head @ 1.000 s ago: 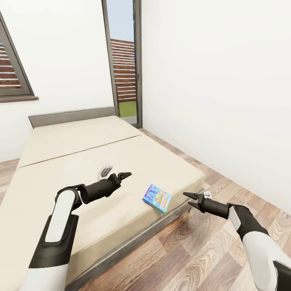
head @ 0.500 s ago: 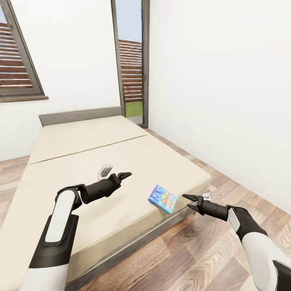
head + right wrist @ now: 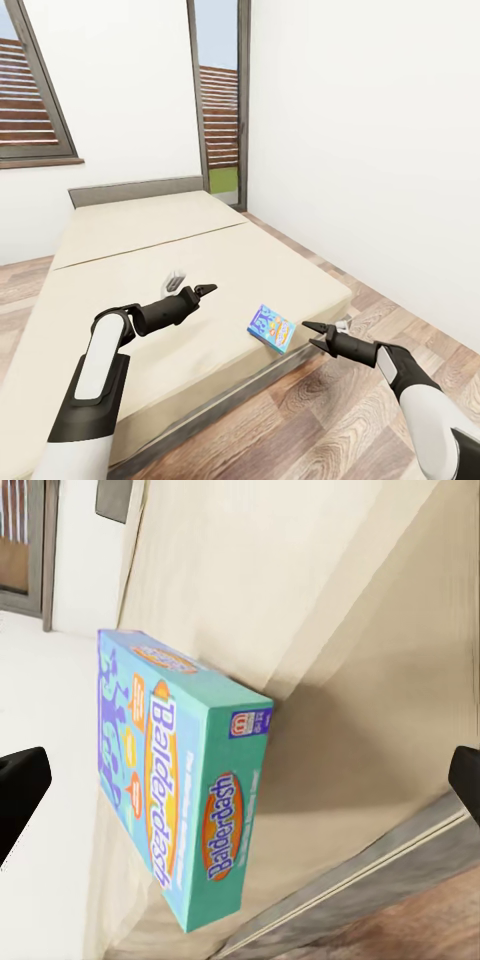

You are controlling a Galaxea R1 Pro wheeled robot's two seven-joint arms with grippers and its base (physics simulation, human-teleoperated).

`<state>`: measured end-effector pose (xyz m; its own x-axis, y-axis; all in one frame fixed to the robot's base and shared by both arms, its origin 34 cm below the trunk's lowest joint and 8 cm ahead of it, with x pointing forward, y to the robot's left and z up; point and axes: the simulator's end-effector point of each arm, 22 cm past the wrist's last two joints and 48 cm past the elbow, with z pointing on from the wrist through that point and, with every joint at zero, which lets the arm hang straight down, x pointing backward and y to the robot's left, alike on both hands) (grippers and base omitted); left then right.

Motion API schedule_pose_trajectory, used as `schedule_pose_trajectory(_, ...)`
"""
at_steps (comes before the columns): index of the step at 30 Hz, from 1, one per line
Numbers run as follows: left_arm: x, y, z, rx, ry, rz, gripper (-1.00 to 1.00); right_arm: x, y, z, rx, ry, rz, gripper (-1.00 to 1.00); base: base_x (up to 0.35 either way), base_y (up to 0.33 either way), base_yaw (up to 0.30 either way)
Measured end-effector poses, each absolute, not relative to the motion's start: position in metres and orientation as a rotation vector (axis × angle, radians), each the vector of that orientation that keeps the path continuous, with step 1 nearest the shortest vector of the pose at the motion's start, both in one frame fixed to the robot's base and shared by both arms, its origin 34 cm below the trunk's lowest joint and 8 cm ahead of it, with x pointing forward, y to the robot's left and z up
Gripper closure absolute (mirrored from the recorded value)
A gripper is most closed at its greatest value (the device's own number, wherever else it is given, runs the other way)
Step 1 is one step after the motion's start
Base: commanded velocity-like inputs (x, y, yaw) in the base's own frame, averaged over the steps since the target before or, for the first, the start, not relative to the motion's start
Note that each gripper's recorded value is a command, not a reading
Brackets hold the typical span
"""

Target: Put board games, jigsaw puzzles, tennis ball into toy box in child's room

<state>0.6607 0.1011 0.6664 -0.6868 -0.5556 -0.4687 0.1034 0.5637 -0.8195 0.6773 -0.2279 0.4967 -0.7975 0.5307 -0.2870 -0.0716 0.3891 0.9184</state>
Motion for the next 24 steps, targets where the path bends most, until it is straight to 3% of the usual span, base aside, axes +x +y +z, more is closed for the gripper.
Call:
schedule_pose_trajectory(17,0.6607,0.1013,0.6664,-0.361,2.061,-1.142,-1.00,0.6798,-0.2346,0.4962,0.431,2.083,1.422,-1.00,0.000,0.000,0.006)
schedule_pose_trajectory(24,0.6607,0.1013,0.6665,-0.361,2.061,-1.142,-1.00,0.6797,-0.2354,0.4958,0.436,2.084,1.421,-1.00,0.000,0.000,0.126)
